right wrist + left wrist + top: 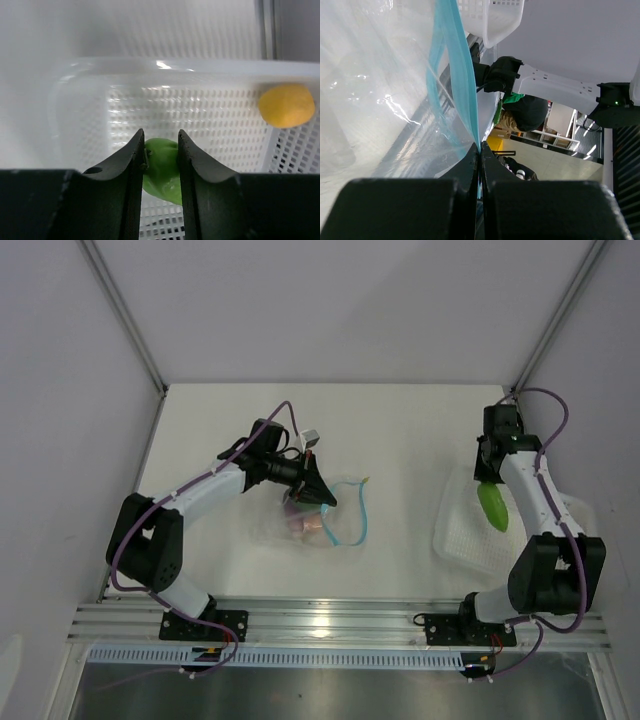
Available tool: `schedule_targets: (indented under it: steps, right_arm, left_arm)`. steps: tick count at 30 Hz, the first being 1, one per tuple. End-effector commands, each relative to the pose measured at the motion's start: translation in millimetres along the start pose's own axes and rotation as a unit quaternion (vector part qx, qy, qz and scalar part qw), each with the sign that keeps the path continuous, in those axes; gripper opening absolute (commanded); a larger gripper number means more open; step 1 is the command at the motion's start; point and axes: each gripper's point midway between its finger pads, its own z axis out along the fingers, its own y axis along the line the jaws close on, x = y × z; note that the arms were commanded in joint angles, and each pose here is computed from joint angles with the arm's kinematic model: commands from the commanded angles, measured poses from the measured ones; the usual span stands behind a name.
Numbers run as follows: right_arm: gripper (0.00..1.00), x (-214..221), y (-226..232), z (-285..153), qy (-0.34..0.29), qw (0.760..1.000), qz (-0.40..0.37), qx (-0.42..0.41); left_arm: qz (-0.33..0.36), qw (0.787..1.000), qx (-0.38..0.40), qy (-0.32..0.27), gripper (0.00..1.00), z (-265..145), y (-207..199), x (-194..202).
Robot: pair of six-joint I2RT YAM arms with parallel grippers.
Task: Place the food in the zip-top bag and seal the zipper
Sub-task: Pick up the fake vegetable from the bin, then place the fake vegetable in the zipper food storage bag.
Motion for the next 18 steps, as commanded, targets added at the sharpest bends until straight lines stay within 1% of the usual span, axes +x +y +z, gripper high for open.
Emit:
schedule_targets:
  steps: [1,4,5,9,10,13,15,17,18]
  right_arm:
    - [0.00,-40.5,35.4,-56.1,-0.071,0.995,0.007,-0.075]
    - [0.00,-49.7,65.2,-83.7,-0.091,0.989,-0.009,-0.116]
    - [0.00,-59.7,71.6,-97.7,-0.108,0.986,-0.007,-0.130]
    - [0.00,-72.5,110.7,-142.7,-0.148,0.968,-0.027,-0.201]
    - [0.00,-71.1,128.9,-158.1,-0.159,0.959,-0.040,-0.233]
    - [0.00,-69.1,161.3,-188.9,-0.178,0.936,-0.039,-0.301]
    - [0.00,-63.2,176.0,-197.3,-0.174,0.927,-0.035,-0.331]
    - [0.00,-57.1,197.9,-215.3,-0.186,0.907,-0.051,-0.375]
    - [0.00,-51.1,204.5,-215.0,-0.184,0.903,-0.059,-0.384]
  left_arm:
    - [0.031,0.999,0.020,-0.012,0.01,-6.7,-14.3,-3.2]
    - [0.033,0.999,0.027,-0.012,0.01,-6.9,-21.4,-6.8]
    - [0.031,0.999,0.028,-0.011,0.01,-7.0,-22.8,-6.9]
    - [0.040,0.998,0.040,-0.009,0.01,-8.1,-34.2,-8.1]
    - [0.042,0.998,0.043,-0.009,0.01,-8.5,-38.2,-8.9]
    - [0.042,0.998,0.051,-0.006,0.01,-7.5,-44.7,-9.3]
    - [0.048,0.997,0.062,-0.002,0.01,-6.7,-50.5,-8.0]
    - [0.045,0.996,0.071,0.005,0.01,-5.0,-55.8,-6.0]
    - [0.041,0.996,0.074,0.008,0.01,-5.2,-58.2,-4.8]
